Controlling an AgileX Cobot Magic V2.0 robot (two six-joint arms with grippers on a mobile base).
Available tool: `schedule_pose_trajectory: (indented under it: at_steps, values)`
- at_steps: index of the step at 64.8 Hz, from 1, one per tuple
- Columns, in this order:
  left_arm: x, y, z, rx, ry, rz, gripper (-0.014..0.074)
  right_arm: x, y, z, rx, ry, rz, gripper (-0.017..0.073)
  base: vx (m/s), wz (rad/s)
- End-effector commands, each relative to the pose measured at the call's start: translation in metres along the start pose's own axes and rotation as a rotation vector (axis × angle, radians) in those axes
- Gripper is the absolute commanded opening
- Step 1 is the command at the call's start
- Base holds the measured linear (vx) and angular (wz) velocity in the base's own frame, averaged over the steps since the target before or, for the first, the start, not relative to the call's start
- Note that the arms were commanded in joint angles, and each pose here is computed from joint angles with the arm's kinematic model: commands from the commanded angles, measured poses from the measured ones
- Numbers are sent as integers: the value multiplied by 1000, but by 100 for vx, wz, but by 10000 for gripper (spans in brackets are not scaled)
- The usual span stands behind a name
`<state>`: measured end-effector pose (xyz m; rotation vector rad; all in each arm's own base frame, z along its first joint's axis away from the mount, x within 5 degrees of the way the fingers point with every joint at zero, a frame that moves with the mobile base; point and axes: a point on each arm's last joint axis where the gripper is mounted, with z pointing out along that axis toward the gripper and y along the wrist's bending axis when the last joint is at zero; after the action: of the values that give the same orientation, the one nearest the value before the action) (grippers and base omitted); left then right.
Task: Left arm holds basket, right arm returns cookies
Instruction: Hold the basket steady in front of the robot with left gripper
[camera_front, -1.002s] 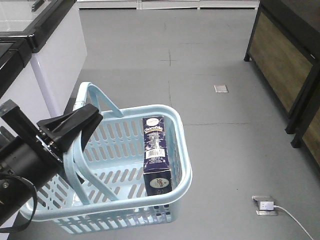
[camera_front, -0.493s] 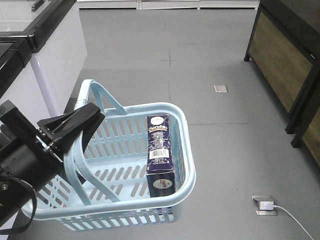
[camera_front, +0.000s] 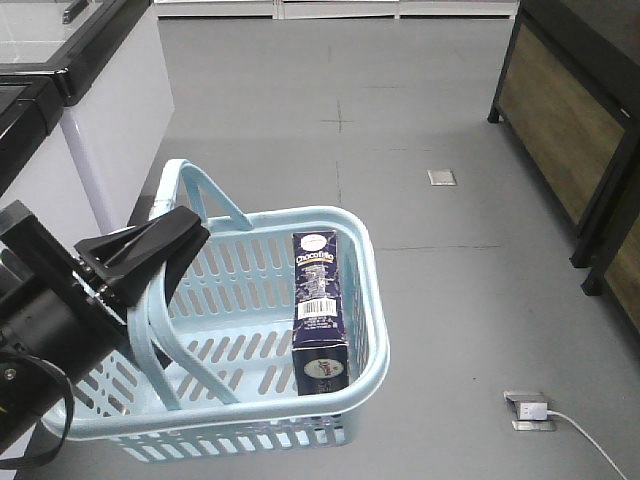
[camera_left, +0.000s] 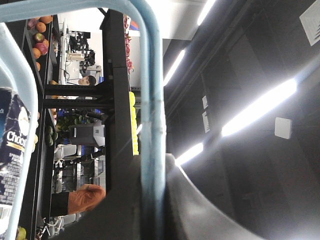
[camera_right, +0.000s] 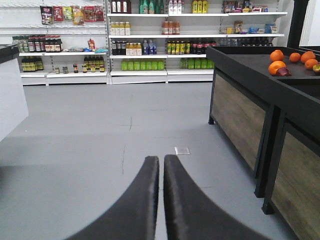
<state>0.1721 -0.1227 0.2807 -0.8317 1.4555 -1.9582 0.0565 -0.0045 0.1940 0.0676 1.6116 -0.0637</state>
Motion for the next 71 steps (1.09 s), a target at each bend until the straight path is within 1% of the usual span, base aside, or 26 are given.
schedule_pose_trajectory:
  at_steps: [1,71]
  values:
    - [6,-26,1,185,42,-9,-3,-1,0,0,5,-63,-12,-6,0,0]
    - [6,-26,1,185,42,-9,-3,-1,0,0,5,-63,-12,-6,0,0]
